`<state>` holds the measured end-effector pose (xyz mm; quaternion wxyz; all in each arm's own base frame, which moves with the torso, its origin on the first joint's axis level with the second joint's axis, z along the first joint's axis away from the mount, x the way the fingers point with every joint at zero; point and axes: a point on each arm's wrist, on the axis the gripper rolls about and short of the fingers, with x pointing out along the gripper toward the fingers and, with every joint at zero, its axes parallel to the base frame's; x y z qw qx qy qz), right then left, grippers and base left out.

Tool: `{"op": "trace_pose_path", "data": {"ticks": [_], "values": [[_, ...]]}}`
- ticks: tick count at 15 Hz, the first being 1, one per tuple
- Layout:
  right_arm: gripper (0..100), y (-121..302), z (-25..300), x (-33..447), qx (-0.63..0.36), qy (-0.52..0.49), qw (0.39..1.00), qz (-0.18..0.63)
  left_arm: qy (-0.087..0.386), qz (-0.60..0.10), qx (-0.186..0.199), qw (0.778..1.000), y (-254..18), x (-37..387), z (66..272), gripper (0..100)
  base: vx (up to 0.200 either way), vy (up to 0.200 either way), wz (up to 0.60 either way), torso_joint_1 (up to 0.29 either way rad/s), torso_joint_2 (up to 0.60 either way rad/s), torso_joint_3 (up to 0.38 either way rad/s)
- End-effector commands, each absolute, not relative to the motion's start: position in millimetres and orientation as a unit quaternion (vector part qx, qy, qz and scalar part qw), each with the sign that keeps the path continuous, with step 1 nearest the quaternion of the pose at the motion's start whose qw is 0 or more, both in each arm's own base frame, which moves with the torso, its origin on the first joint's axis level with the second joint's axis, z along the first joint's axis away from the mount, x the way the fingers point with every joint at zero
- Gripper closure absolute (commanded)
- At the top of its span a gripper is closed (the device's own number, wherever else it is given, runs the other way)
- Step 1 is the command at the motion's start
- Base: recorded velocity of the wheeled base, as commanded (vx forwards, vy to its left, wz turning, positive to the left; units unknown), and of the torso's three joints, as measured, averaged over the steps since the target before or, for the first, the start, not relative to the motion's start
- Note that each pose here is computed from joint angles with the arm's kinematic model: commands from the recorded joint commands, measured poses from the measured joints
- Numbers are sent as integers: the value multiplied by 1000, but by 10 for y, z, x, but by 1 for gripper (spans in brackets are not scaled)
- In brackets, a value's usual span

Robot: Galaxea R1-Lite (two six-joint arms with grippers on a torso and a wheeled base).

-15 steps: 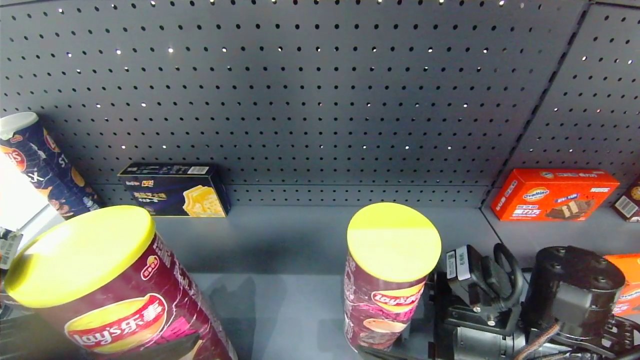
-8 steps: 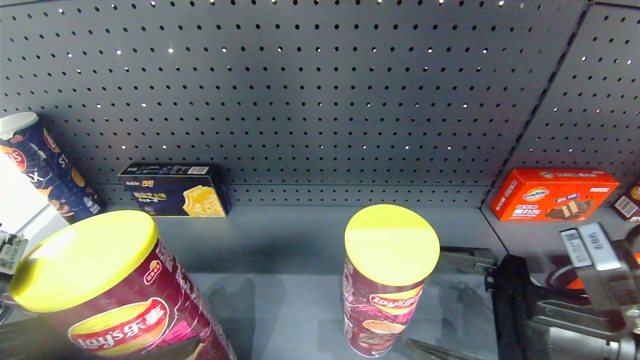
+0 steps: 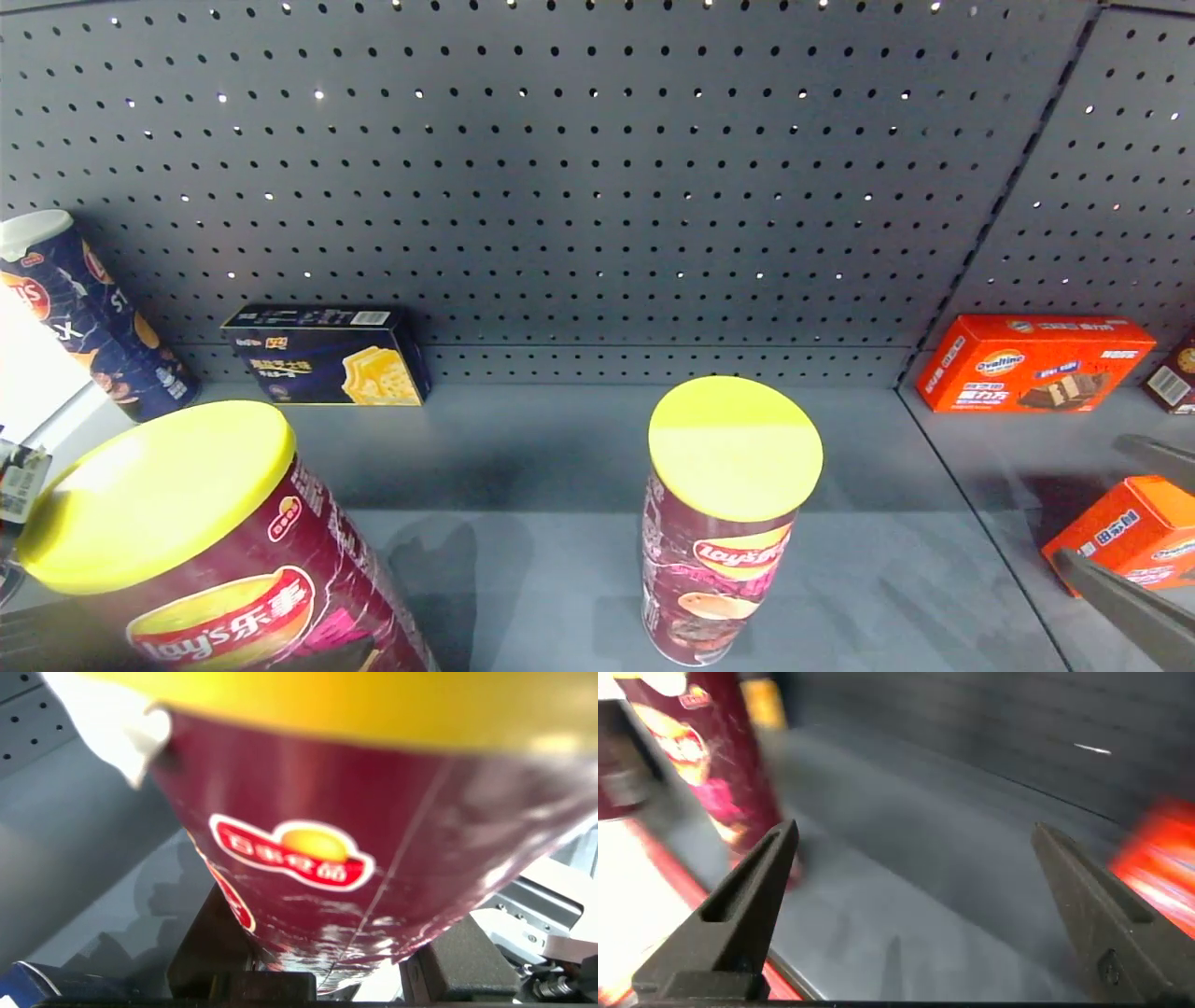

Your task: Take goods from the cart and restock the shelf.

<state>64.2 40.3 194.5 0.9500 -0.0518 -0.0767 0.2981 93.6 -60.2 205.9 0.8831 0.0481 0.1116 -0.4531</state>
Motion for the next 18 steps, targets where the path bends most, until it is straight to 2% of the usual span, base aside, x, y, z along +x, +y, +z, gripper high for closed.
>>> {"op": "trace_pose_path", "data": {"ticks": [1,6,9,11,14,16,18], "values": [[0,38,1545,112,-39,-108,973,200,109,-455,48,883,-601,926,2062,100,0,0,0,0,0,0],[0,-158,897,-290,-102,11,983,152,101,-455,48,884,-565,859,2050,100,0,0,0,0,0,0],[0,-142,899,-305,-124,25,985,116,105,-456,49,882,-566,855,2020,100,0,0,0,0,0,0],[0,-77,932,-221,-130,94,987,20,110,-456,50,882,-564,852,1989,100,0,0,0,0,0,0],[0,26,926,-238,-96,113,972,-180,109,-457,50,881,-554,831,1943,100,0,0,0,0,0,0],[0,26,889,-210,-57,84,980,-173,100,-457,49,883,-547,817,1918,100,0,0,0,0,0,0],[0,23,856,-162,-61,49,985,-157,96,-458,49,883,-535,794,1910,100,0,0,0,0,0,0]]}}
